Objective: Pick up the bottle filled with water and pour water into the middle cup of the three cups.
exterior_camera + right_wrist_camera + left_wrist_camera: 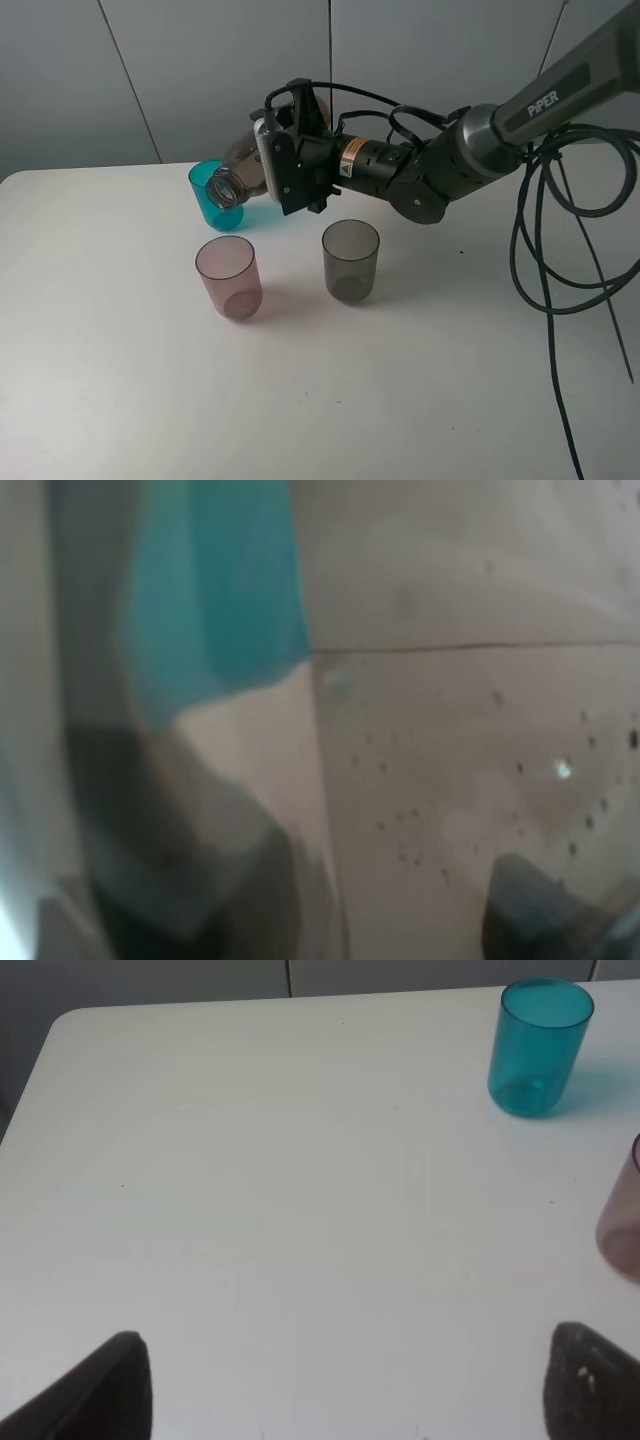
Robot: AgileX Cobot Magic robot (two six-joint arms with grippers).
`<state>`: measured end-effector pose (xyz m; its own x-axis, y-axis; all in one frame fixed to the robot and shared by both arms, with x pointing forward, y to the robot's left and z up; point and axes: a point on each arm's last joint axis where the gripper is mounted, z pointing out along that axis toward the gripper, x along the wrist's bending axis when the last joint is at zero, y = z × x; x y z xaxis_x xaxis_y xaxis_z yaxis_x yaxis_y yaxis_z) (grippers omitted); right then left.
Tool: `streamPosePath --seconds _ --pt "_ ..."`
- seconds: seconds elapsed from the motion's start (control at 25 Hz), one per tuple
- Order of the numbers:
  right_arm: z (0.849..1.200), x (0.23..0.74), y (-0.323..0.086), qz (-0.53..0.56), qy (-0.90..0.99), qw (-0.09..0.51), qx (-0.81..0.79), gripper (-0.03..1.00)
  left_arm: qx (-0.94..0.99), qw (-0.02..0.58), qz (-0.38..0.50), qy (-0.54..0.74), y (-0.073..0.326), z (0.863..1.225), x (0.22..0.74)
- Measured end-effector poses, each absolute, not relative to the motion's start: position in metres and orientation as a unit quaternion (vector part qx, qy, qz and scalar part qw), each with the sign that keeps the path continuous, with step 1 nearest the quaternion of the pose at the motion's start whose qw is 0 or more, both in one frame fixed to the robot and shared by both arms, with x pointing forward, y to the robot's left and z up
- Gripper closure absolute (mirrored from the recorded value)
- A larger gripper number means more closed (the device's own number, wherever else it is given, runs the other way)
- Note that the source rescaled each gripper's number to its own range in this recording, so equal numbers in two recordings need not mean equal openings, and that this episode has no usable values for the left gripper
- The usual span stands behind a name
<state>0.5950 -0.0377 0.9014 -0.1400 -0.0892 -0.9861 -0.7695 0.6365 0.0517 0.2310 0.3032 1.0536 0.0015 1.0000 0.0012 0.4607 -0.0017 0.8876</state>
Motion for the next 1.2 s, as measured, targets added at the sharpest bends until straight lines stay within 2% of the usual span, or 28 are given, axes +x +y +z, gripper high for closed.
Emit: streamPosePath --seconds 1.2 --pt "0.9018 0.5958 -0.0379 0.246 0.672 0.602 -0.353 0.97 0.604 0.367 0.367 0.604 0.3032 1.0536 0.231"
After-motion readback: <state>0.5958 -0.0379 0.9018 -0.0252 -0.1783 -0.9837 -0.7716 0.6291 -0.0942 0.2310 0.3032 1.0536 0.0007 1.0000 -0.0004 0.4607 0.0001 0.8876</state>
